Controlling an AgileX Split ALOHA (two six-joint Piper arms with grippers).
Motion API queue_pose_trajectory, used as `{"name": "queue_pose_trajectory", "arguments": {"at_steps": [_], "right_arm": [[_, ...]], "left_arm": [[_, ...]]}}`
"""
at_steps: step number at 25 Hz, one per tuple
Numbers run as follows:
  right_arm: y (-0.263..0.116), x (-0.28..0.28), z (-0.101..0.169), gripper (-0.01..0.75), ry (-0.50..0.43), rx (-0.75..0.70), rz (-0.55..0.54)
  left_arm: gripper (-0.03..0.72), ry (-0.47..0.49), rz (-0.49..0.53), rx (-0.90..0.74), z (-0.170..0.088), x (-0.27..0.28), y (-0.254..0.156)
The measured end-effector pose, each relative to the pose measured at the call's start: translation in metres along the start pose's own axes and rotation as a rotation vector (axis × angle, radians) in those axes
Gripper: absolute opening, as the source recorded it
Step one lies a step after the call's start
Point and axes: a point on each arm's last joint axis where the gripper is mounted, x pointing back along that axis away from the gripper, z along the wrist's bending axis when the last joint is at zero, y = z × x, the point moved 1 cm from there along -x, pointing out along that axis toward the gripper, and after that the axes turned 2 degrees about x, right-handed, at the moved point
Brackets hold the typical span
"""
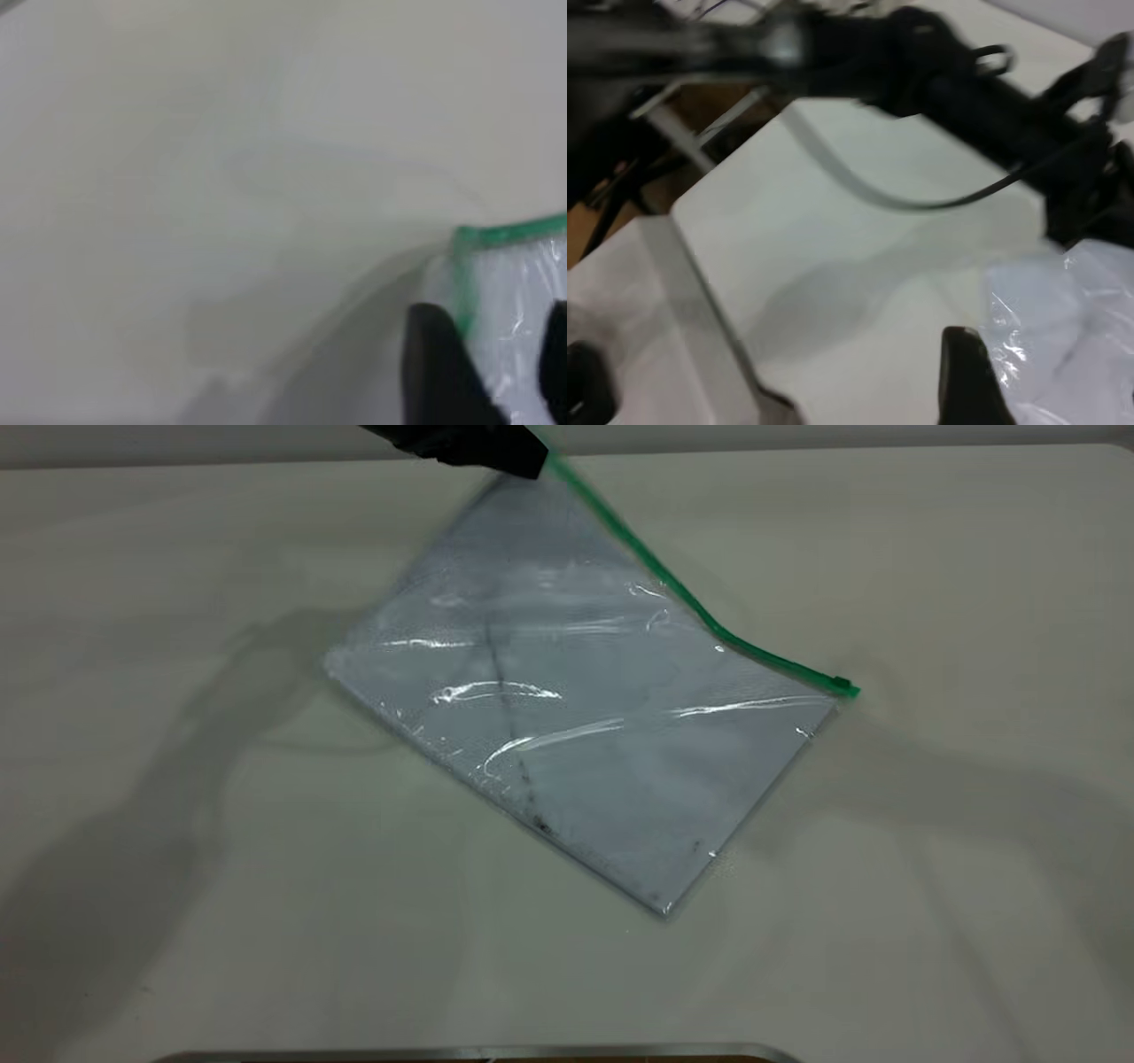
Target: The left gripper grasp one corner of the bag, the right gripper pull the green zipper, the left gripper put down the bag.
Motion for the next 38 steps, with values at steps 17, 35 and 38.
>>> {"name": "queue_pose_trajectory", "arguments": {"at_steps": [17, 35, 38], "right_arm": [[-0.051, 0.165, 0.133, 0.466, -0.555, -0.133, 0.084], [-0.221, 0.132, 0.093, 0.466, -0.853, -0.442, 0.293], [-0.222, 0.132, 0.090, 0.466, -0.865, -0.436, 0.291]], "left_arm": [[0.446, 0.052, 0.202, -0.067, -0.096, 0.240, 0.085], [0.442, 0.522, 0.277, 0.191, -0.194, 0.351, 0.018], [0.442, 0.501, 0.341, 0.245, -0.205, 0.344, -0.022]]}}
